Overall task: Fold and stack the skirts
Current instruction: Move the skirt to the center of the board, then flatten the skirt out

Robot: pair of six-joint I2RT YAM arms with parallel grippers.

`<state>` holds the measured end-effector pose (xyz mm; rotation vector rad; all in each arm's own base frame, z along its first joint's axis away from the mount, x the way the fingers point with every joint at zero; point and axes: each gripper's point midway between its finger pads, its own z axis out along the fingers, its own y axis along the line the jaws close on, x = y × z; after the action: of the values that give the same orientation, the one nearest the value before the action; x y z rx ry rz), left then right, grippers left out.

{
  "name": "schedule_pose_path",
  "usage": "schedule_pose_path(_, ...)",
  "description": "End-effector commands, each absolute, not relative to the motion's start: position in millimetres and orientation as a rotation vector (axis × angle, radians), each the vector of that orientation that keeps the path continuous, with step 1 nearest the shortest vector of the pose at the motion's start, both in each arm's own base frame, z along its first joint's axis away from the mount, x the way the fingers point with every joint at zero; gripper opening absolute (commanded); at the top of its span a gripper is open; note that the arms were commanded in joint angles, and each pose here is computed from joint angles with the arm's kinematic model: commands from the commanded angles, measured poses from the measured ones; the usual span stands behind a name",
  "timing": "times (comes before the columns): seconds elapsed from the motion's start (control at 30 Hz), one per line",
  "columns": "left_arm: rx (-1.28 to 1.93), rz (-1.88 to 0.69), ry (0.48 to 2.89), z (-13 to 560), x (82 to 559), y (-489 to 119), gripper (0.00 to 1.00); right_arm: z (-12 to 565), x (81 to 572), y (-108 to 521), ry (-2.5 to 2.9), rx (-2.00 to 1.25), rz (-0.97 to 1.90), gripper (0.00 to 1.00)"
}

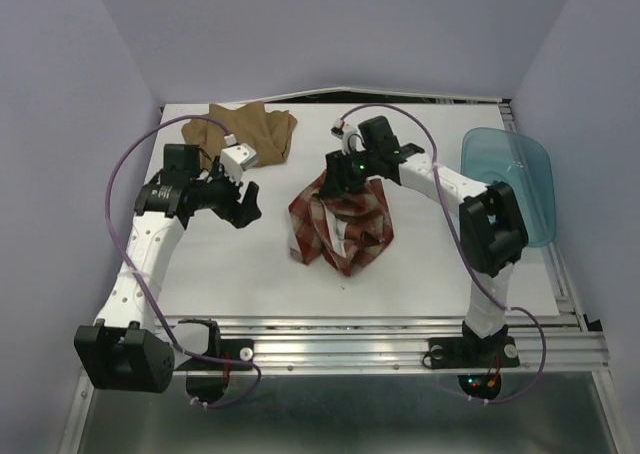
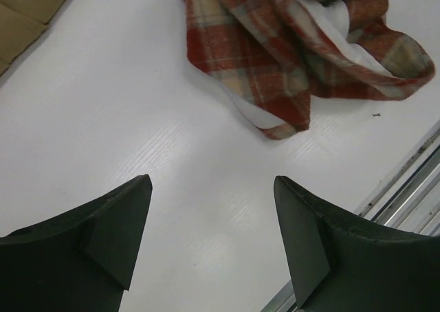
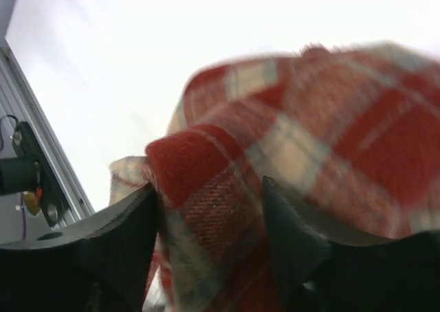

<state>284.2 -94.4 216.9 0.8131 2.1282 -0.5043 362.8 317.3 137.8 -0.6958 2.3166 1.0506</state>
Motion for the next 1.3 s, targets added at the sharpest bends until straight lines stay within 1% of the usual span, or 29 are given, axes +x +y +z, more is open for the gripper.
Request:
schedule_pose_path(0.0, 0.948, -0.501, 2.016, 223, 270, -130, 0.83, 200, 397, 362, 2.137, -0.674, 1.12, 0.7)
schedule_pose_path(0.03, 0.975, -0.503, 2.021, 215, 265, -136, 0.83, 206, 398, 363, 2.12, -0.683, 1.119, 0.75)
schedule_pose_path(0.07, 1.028, -0.493, 2.008, 211, 261, -149, 0.83, 212, 402, 359, 2.102, -0.683, 1.073, 0.86)
schedule_pose_path(0.1, 1.049, -0.489, 2.009, 208, 259, -154, 0.83, 217, 402, 353, 2.1, -0.684, 1.022, 0.9)
schedule_pose_path(0.13, 1.056, -0.478, 2.032, 199, 259, -157, 0.84, 231, 407, 336, 2.064, -0.675, 0.94, 0.94)
schedule_pose_path(0.17, 1.057, -0.499, 2.037, 195, 259, -167, 0.84, 233, 414, 315, 2.082, -0.637, 0.887, 1.0)
schedule_pose_path(0.27, 0.97, -0.46, 2.061, 189, 272, -171, 0.85, 244, 408, 272, 2.11, -0.577, 0.85, 1.0)
schedule_pose_path(0.3, 0.901, -0.467, 2.06, 191, 280, -174, 0.85, 239, 407, 250, 2.137, -0.557, 0.819, 0.99)
schedule_pose_path(0.33, 0.875, -0.465, 2.081, 186, 286, -175, 0.85, 232, 390, 237, 2.157, -0.563, 0.806, 0.98)
schedule_pose_path(0.37, 0.867, -0.482, 2.088, 184, 288, -178, 0.85, 230, 389, 235, 2.155, -0.586, 0.794, 0.96)
schedule_pose_path(0.4, 0.87, -0.506, 2.105, 176, 289, -183, 0.83, 218, 368, 222, 2.179, -0.61, 0.769, 0.91)
schedule_pose_path(0.43, 0.874, -0.522, 2.117, 170, 288, -185, 0.82, 210, 355, 216, 2.18, -0.656, 0.755, 0.88)
schedule_pose_path(0.47, 0.871, -0.526, 2.122, 165, 290, -187, 0.8, 203, 344, 212, 2.189, -0.672, 0.751, 0.81)
schedule_pose_path(0.5, 0.872, -0.535, 2.146, 154, 289, -187, 0.79, 183, 324, 203, 2.23, -0.68, 0.743, 0.78)
schedule_pose_path(0.57, 0.861, -0.565, 2.199, 137, 288, -190, 0.77, 162, 309, 196, 2.277, -0.692, 0.727, 0.74)
schedule_pose_path(0.6, 0.857, -0.587, 2.222, 131, 287, -192, 0.73, 144, 297, 191, 2.324, -0.694, 0.728, 0.72)
schedule_pose_path(0.63, 0.854, -0.609, 2.263, 119, 284, -194, 0.71, 136, 294, 188, 2.343, -0.697, 0.713, 0.72)
schedule_pose_path(0.73, 0.829, -0.658, 2.298, 107, 282, -199, 0.7, 113, 286, 187, 2.382, -0.685, 0.731, 0.72)
schedule_pose_path(0.9, 0.831, -0.706, 2.325, 98, 282, -205, 0.59, 87, 290, 186, 2.385, -0.678, 0.71, 0.71)
schedule_pose_path(1.0, 0.825, -0.729, 2.336, 93, 284, -209, 0.56, 77, 291, 189, 2.384, -0.661, 0.733, 0.7)
schedule_pose_path(1.13, 0.825, -0.745, 2.326, 91, 287, -212, 0.56, 69, 295, 197, 2.345, -0.655, 0.78, 0.67)
schedule_pose_path(1.23, 0.824, -0.747, 2.315, 93, 289, -214, 0.55, 67, 303, 200, 2.331, -0.657, 0.789, 0.67)
schedule_pose_path(1.27, 0.819, -0.732, 2.312, 94, 291, -213, 0.53, 68, 304, 202, 2.325, -0.657, 0.795, 0.68)
